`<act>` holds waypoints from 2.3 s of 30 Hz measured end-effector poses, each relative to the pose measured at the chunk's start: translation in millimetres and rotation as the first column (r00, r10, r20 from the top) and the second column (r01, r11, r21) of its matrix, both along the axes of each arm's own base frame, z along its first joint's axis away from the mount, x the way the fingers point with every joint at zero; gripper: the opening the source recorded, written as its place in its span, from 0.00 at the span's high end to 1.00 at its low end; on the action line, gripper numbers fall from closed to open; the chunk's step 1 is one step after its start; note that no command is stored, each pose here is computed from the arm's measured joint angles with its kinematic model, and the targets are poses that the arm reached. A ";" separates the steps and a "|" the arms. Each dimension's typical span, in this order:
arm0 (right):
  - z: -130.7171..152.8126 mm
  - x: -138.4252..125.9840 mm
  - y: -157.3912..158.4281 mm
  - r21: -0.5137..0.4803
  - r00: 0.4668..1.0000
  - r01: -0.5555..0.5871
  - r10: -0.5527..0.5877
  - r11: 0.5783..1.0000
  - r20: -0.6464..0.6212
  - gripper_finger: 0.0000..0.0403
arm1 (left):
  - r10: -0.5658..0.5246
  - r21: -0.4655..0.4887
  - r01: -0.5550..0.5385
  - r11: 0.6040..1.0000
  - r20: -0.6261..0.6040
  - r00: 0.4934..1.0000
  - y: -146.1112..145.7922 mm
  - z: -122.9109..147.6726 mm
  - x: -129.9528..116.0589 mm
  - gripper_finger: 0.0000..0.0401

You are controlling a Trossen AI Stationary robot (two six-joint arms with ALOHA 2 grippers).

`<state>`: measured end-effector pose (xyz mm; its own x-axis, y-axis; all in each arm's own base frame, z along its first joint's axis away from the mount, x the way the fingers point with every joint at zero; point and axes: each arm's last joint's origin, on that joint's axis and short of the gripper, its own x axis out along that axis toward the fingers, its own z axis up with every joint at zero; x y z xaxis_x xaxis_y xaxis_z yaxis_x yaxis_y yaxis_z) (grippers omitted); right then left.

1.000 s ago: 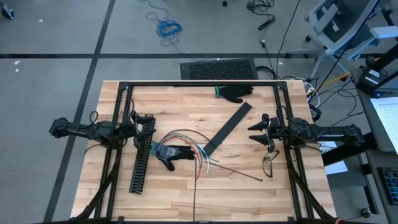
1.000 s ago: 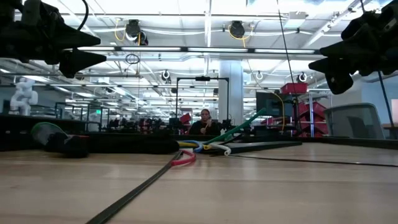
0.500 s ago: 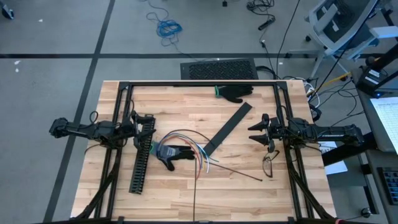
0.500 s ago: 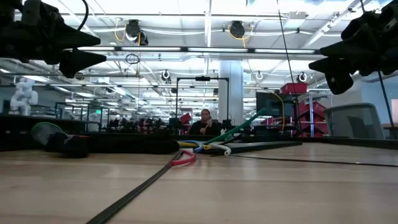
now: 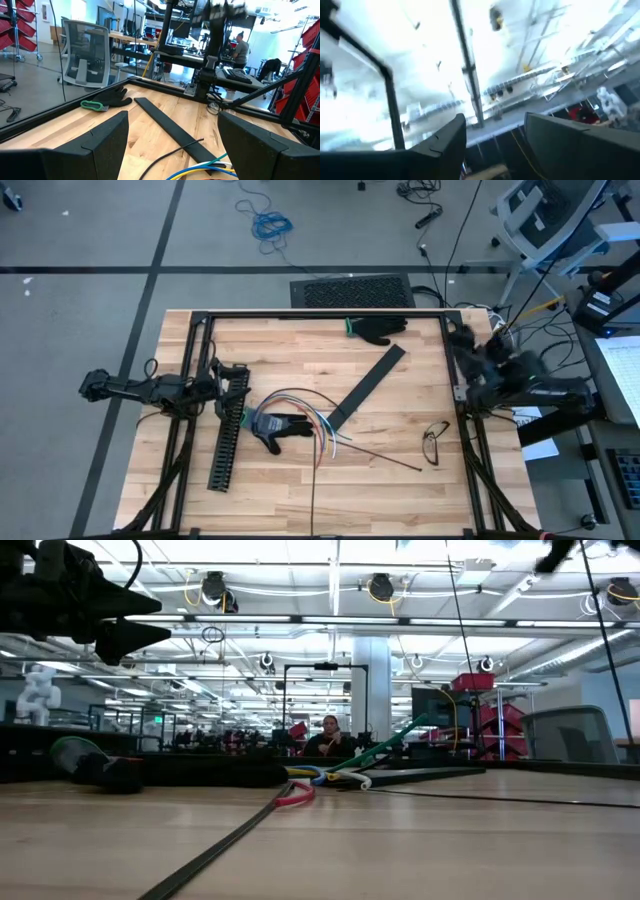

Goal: Ziptie cables
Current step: Wrap the cable wires with the black zip tie

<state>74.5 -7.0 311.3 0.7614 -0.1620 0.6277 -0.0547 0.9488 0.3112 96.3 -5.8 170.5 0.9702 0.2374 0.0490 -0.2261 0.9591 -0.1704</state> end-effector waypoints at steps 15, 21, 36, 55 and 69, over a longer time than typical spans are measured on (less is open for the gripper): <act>64.5 91.5 42.5 0.227 0.019 -0.277 0.241 0.934 -0.970 0.66 | 0.000 0.000 0.000 1.000 0.000 1.000 0.0 0.0 0.0 0.26; 27.0 134.3 86.4 0.386 -0.215 -0.120 0.355 0.915 -0.910 0.65 | 0.000 0.000 0.000 1.000 0.000 1.000 0.0 -0.1 0.0 0.26; -26.4 149.7 165.4 0.405 -0.358 0.198 0.451 0.892 -0.818 0.65 | 0.000 0.000 0.000 1.000 0.000 1.000 0.0 -0.1 0.0 0.26; -24.6 148.6 170.0 0.444 -0.326 0.245 0.505 0.862 -0.799 0.65 | 0.000 -0.001 0.000 1.000 0.006 1.000 0.0 0.6 0.0 0.26; -22.8 152.2 172.4 0.488 -0.273 0.278 0.555 0.827 -0.786 0.65 | 0.084 0.012 -0.084 0.996 0.024 0.996 2.4 2.9 -0.9 0.26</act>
